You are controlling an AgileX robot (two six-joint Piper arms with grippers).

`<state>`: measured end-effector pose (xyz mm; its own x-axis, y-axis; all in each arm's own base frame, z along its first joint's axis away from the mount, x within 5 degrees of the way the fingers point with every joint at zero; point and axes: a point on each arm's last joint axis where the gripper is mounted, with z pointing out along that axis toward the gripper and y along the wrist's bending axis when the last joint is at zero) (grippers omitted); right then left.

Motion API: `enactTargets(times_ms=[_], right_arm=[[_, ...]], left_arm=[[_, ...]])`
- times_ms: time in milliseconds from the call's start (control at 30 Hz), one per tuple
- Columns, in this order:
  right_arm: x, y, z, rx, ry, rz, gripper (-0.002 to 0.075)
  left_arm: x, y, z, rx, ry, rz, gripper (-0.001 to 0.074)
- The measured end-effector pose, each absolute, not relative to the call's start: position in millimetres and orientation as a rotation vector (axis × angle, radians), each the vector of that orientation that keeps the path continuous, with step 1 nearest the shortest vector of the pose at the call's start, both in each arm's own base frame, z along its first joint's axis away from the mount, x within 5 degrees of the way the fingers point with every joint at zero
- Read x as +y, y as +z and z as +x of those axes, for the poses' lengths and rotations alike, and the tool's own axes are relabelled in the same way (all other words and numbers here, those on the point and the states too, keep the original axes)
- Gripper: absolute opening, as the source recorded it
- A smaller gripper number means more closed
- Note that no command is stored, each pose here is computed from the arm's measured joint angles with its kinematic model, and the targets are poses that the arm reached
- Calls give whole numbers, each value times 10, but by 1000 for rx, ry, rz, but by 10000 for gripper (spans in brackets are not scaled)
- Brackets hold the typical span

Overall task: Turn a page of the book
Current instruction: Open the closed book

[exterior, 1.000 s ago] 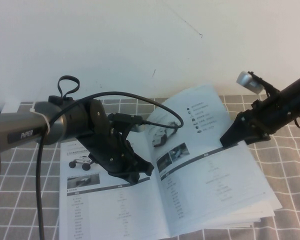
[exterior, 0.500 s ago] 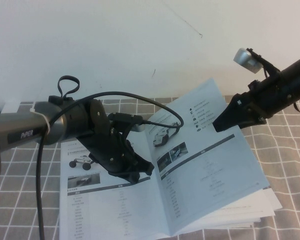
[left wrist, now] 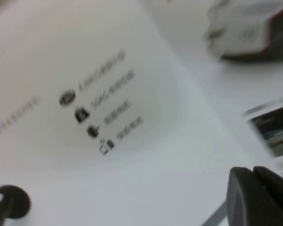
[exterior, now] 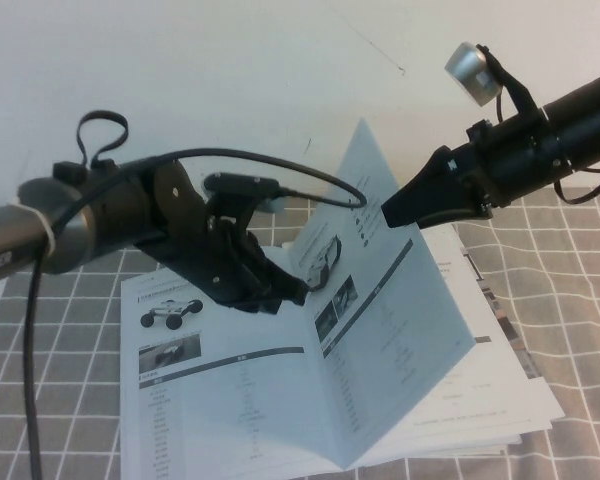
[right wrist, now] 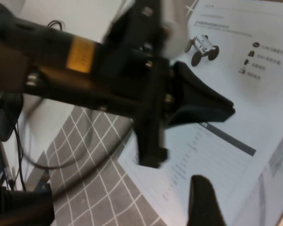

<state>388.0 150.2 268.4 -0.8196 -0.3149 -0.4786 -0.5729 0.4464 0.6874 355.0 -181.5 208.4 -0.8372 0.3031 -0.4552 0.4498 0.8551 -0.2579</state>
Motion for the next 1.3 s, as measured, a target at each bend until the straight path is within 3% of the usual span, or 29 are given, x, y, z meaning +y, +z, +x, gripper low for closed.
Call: enactTargets(times_ms=[267,700,967,1100,1300], right_arm=[[1767,2579,3800,2439,1335,-856,388],[1966,2609,3732,2383,1424,-879,388],[1984,2641,3737,2343,1462,-866,388],[1990,2643,3735,2338,1463,-871,388],[1990,2644,3736,2335,1464,-872,388]], left_arm=[[-1725,2771,3321,2472,-532,575,-4],[-1583,3602,2555,2357,-645,826,-4],[-2207,3800,1886,2142,-834,1167,-4],[-2544,3739,1669,2020,-739,1297,-4],[-2758,3554,1726,2029,-576,1261,-4]])
